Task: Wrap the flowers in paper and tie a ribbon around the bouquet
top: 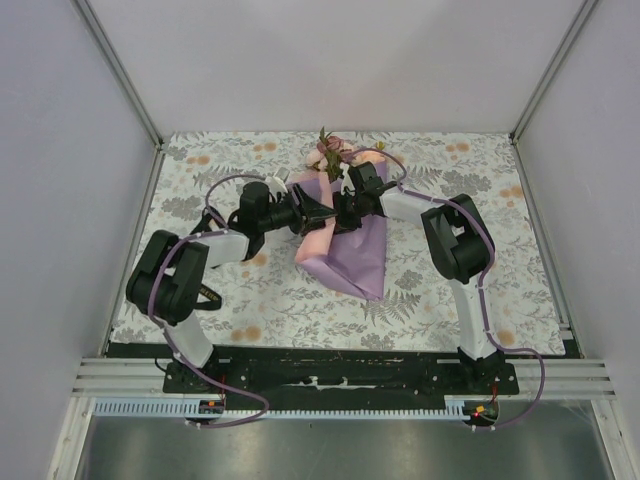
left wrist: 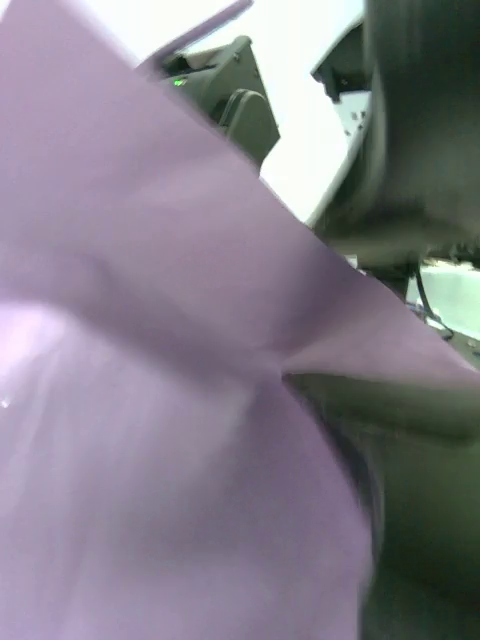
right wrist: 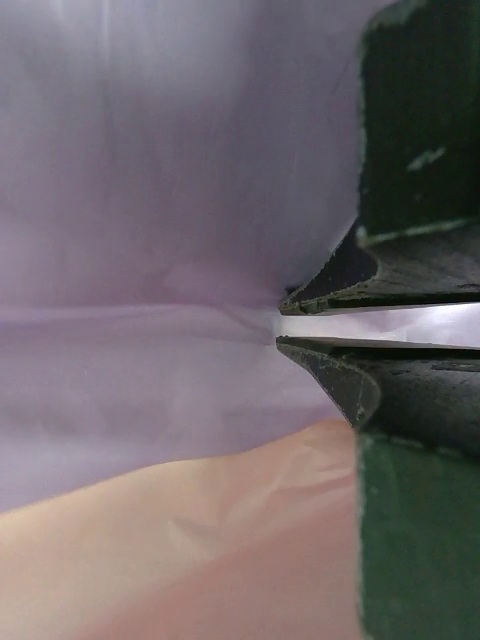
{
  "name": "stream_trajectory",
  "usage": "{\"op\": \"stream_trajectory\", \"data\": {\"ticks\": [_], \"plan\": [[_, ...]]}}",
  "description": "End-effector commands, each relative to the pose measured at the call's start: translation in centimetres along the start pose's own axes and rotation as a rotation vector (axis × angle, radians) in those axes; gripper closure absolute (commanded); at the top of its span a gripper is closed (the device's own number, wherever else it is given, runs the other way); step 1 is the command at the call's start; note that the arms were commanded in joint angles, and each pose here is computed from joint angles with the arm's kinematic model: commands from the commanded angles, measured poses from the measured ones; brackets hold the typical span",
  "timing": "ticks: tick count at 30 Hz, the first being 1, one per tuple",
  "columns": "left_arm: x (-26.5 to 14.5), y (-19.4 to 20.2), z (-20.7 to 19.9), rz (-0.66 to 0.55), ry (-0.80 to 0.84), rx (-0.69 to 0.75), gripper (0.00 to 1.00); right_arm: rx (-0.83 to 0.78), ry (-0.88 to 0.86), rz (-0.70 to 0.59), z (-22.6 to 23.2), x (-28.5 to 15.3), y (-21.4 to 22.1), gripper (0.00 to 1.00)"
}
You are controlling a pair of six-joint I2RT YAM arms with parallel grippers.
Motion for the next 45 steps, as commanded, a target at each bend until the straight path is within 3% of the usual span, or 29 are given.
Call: {"op": "stream_trajectory", "data": {"ticks": [1,4,8,13,18,23,29,42,45], "plan": [[-2.7,-2.6,-0.6,-0.077,-0.021,0.006,0.29,-0.009,0.041,0.026,-0.5,0.3,0.9,0.79],[-7.0,-1.5,2.7,-0.078,-0.197,0.025,0.16,-0.008,0.023,0.036,-0.3,0.3,1.1,0.78],[-11.8,2.0,7.3,-0.064,-0.386,-0.005,0.15,-0.036,-0.039,0.039,1.0,-0.5,0.9,0.75],[-12.9,4.0,9.9,-0.07,-0.435,-0.043,0.15,-0.048,-0.189,0.086,3.7,-2.9,1.5,0.69],[-13.2,4.2,11.7,-0.059,-0.451,-0.074,0.16,-0.061,-0.246,0.143,4.2,-6.7,4.9,0.67],[-13.3,4.4,11.6,-0.062,-0.437,-0.066,0.16,-0.051,-0.26,0.229,3.1,-8.6,9.3,0.68],[-13.4,5.2,12.0,-0.053,-0.43,-0.087,0.17,0.017,-0.281,0.344,1.9,-6.3,13.1,0.71],[-13.9,5.8,11.5,-0.032,-0.438,-0.077,0.24,-0.034,-0.142,0.374,-1.4,-3.6,14.4,0.71],[-13.4,5.0,9.7,-0.047,-0.391,-0.031,0.37,-0.117,-0.093,0.358,-1.3,-3.5,14.5,0.71]]}}
Point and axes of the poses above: each gripper's point midway between its finger pads, its own x axis out along the fingers, its own z axis along the line the jaws close on, y = z × x, the point moved 1 cm from there along -x, back along the fingers, and after that the axes turned 1 degree about x, right-handed, at the moved point
